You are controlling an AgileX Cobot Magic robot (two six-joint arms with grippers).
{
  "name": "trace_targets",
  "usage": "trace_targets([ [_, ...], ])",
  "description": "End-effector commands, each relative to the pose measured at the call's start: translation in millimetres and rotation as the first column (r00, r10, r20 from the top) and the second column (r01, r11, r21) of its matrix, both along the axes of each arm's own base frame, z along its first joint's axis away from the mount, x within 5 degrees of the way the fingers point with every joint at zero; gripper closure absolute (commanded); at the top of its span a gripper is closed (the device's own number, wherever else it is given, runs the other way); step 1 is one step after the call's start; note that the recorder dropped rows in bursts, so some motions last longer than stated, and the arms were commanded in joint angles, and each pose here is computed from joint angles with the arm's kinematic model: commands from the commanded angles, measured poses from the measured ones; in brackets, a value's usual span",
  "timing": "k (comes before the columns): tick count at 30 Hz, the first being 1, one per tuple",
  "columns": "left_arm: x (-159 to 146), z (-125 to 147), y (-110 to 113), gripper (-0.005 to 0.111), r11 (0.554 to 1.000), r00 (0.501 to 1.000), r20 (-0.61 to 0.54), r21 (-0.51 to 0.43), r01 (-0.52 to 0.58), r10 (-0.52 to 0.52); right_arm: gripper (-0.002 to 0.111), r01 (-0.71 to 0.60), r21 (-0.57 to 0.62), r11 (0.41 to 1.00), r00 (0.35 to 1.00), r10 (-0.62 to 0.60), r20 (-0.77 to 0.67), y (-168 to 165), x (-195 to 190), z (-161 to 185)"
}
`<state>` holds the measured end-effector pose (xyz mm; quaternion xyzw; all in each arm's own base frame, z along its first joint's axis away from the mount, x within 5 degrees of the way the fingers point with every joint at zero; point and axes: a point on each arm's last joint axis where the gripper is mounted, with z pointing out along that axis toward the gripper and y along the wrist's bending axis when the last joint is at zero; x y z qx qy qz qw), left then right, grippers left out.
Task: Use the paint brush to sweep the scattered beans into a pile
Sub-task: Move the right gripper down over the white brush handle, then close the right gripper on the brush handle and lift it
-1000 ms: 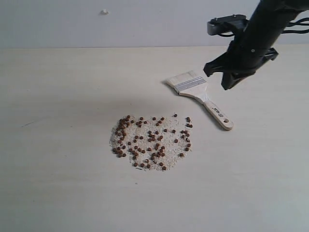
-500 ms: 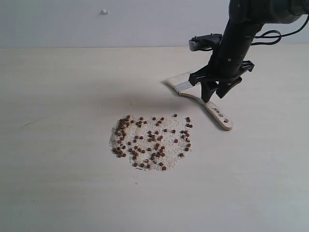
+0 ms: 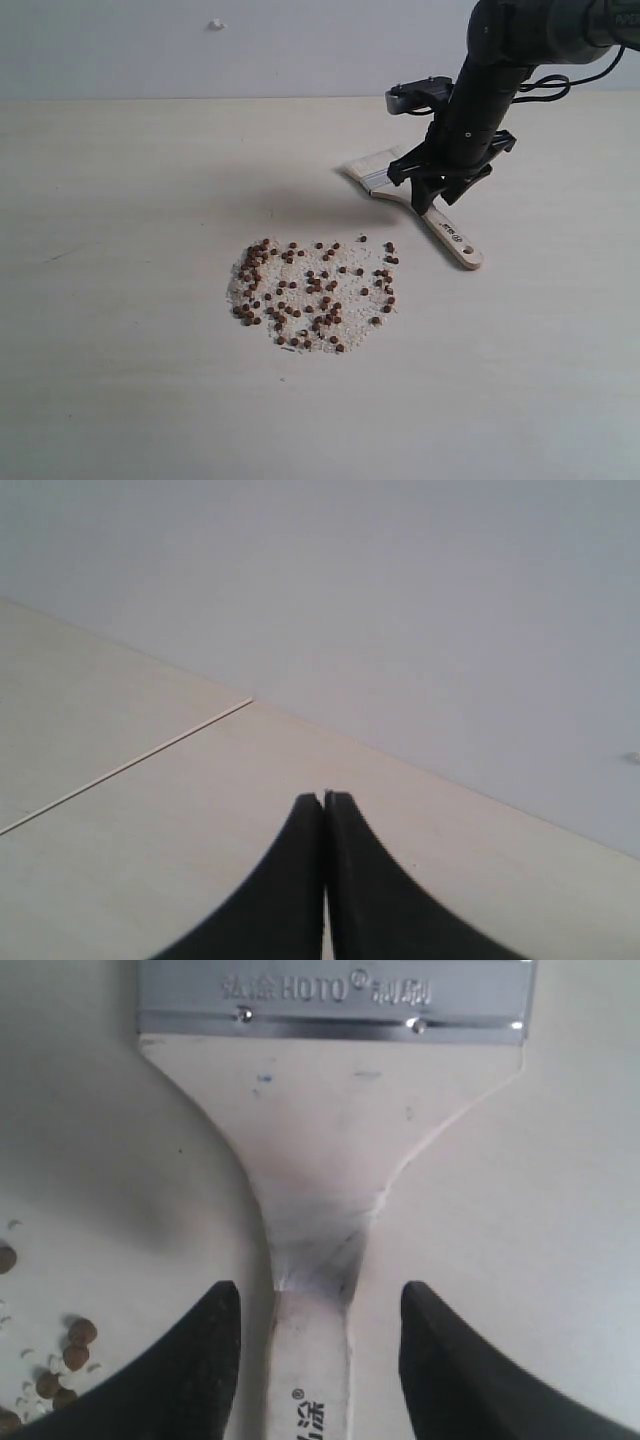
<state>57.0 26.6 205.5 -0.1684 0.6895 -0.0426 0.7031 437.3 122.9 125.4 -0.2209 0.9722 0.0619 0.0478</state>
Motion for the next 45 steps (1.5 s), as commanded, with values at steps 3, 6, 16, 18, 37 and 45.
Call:
trace_targets([
  [3,-0.2,-0.8,0.1,0.107,1.0,1.0,0.002,-0.004,0.002,-0.002,0.061,-0.007,0.012,1.0,1.0,0.006,0.02,1.8,3.0,-0.2],
  [6,-0.2,-0.8,0.1,0.107,1.0,1.0,0.002,-0.004,0.002,-0.002,0.061,-0.016,0.007,1.0,1.0,0.016,0.023,3.5,2.7,-0.2],
  [16,-0.2,-0.8,0.1,0.107,1.0,1.0,0.002,-0.004,0.002,-0.002,0.061,-0.014,0.01,1.0,1.0,0.014,0.015,3.9,2.4,-2.7],
  [18,-0.2,-0.8,0.1,0.107,1.0,1.0,0.002,-0.004,0.002,-0.002,0.061,-0.014,0.009,1.0,1.0,0.014,0.008,3.9,2.2,-4.8],
  [37,-0.2,-0.8,0.1,0.107,1.0,1.0,0.002,-0.004,0.002,-0.002,0.061,-0.025,-0.02,0.999,0.999,0.024,-0.041,2.1,1.0,-25.3],
  [45,-0.2,-0.8,0.1,0.107,1.0,1.0,0.002,-0.004,0.002,-0.002,0.061,0.032,-0.119,0.992,0.999,-0.032,-0.003,-6.3,4.6,-25.8],
])
